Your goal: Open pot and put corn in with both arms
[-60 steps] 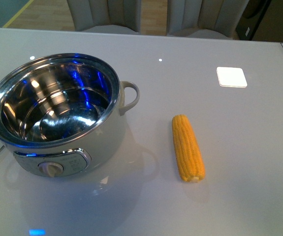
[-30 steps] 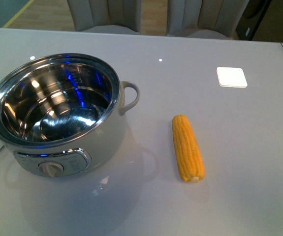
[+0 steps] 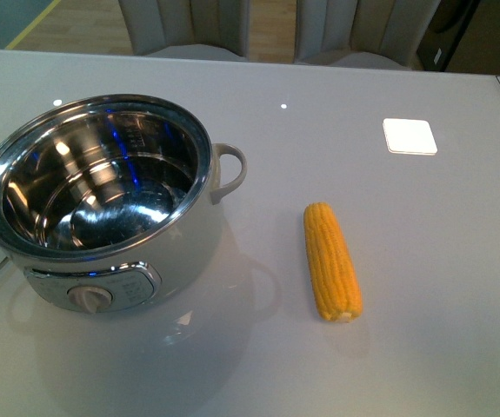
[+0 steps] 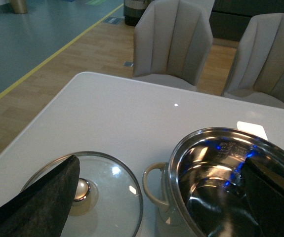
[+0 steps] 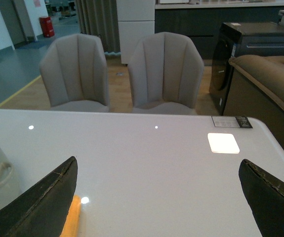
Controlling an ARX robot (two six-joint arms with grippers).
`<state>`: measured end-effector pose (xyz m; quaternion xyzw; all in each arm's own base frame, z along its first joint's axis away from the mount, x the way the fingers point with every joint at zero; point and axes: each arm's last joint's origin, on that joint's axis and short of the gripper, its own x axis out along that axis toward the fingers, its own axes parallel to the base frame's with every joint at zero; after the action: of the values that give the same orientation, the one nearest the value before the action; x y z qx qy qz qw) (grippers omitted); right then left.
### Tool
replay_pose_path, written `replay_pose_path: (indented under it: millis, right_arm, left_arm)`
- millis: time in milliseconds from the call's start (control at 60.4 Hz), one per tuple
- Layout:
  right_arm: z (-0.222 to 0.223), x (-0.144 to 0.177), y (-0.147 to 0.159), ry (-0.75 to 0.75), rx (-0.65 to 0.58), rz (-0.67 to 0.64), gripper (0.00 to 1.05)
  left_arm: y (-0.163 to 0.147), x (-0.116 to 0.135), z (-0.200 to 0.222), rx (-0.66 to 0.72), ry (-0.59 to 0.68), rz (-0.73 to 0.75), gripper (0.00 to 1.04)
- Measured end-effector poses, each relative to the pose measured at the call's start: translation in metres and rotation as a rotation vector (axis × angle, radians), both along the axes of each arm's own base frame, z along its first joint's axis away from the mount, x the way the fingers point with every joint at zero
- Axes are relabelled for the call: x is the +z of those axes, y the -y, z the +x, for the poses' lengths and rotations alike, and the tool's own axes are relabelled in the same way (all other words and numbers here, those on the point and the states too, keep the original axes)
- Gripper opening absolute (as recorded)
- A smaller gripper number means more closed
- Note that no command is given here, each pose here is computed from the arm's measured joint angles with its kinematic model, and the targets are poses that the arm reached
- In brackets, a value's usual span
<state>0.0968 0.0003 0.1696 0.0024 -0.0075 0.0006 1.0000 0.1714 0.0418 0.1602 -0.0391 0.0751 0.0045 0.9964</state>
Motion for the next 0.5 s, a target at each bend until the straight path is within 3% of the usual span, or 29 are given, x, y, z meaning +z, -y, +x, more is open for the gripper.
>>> replay_pose_path:
  millis: [497]
  right_arm:
    - [0.000, 0.000, 0.000, 0.000, 0.000, 0.000, 0.96]
  left_arm:
    - [0.038, 0.003, -0.045, 0.007, -0.054, -0.034, 0.98]
